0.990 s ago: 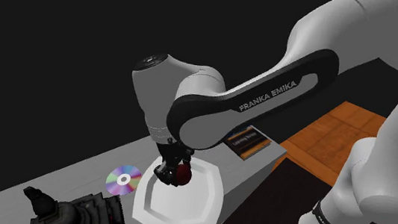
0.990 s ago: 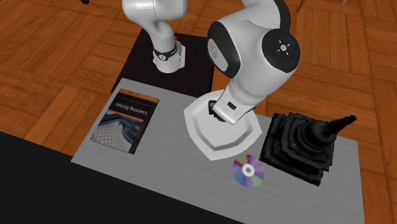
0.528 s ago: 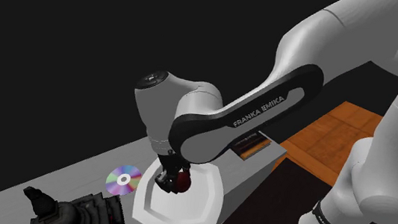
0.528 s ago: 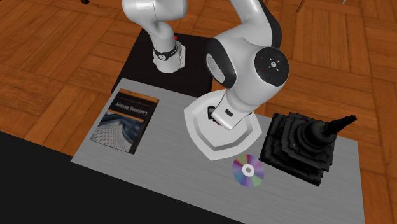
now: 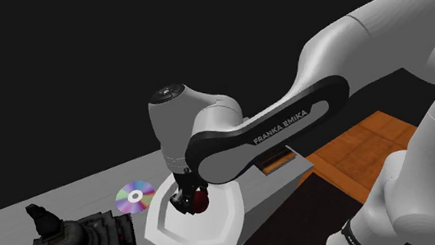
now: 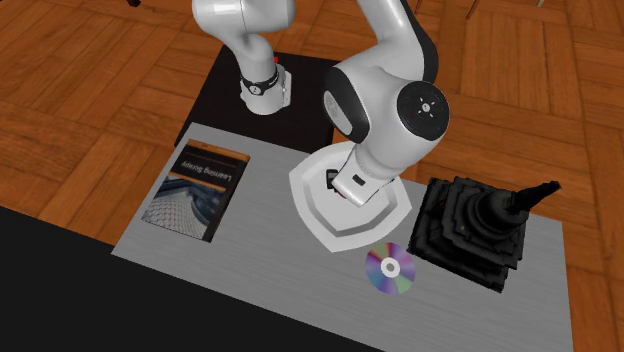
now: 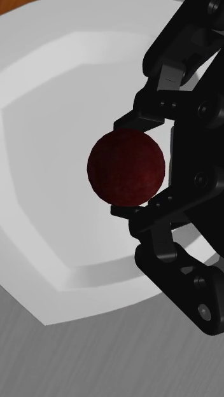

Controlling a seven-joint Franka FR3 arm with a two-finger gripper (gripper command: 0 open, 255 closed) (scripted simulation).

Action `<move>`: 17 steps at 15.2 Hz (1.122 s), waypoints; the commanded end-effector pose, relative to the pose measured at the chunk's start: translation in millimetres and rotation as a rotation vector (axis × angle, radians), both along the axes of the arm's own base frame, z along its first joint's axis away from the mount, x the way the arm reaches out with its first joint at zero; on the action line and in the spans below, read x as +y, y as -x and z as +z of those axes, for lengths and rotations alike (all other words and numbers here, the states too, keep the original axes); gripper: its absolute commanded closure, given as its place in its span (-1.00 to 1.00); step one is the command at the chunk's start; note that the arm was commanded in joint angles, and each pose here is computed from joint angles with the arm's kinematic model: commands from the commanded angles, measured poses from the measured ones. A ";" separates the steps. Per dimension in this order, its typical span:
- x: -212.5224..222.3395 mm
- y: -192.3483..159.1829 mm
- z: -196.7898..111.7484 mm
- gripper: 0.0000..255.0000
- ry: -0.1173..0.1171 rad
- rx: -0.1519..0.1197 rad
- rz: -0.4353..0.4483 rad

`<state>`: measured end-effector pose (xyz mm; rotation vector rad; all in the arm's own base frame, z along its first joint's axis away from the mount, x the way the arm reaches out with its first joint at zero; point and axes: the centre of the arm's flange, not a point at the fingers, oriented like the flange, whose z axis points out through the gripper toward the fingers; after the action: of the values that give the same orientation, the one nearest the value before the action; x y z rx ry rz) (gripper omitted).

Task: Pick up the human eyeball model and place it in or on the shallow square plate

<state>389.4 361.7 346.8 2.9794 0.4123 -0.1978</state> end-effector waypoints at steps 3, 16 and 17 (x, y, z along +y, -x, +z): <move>0.0 0.0 0.0 -1.00 0.000 0.000 0.000; 7.2 -5.6 49.2 -1.00 0.000 0.000 0.000; 7.2 -5.6 49.2 -1.00 0.000 0.000 0.000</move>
<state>395.0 368.9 395.9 2.9795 0.4123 -0.1974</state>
